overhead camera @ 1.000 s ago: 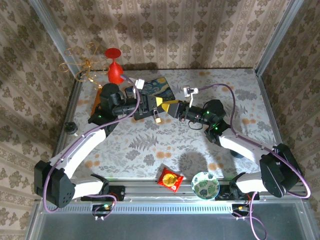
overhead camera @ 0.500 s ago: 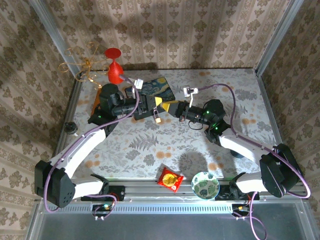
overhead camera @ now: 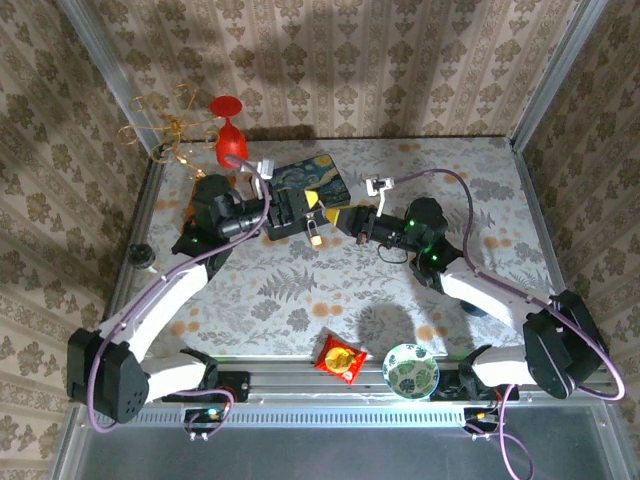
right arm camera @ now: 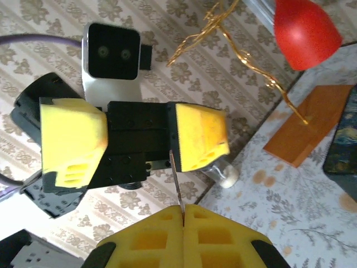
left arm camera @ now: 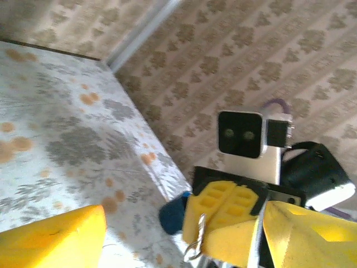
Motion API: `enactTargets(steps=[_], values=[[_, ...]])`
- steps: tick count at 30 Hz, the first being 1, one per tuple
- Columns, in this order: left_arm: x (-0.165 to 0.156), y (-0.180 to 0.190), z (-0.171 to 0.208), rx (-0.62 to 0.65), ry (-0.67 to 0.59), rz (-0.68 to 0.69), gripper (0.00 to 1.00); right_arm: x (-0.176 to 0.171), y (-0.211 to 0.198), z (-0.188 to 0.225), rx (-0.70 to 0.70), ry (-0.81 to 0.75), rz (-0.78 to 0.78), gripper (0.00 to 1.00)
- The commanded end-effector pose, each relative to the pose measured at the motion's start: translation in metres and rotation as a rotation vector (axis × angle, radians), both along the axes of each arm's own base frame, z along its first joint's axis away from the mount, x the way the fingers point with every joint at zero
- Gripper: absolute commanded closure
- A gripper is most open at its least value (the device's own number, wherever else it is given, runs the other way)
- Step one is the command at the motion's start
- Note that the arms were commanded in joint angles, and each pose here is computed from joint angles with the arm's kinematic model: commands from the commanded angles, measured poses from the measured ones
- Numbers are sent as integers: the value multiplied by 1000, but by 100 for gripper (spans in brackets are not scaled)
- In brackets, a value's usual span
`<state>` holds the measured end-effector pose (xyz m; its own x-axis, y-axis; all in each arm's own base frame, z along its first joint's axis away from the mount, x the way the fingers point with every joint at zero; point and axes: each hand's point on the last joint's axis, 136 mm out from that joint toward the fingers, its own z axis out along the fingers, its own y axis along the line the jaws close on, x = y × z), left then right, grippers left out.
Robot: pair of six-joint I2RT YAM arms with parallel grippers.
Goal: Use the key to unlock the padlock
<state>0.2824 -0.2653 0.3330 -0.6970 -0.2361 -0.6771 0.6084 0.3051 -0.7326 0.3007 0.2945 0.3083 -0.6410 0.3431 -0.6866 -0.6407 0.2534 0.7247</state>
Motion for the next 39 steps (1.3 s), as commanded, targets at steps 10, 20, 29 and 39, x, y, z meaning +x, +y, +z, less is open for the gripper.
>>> enactTargets(steps=[10,20,29,39], values=[[18,76,-98,473,117,615,20,24,-62,-86,-245,329,-324,100],[15,50,-192,748,293,677,19,6,-93,-140,-397,441,-395,100],[31,26,-237,1071,408,727,28,-3,-117,-162,-438,473,-454,100],[55,-2,-270,1109,396,703,26,-6,-120,-179,-487,495,-455,100]])
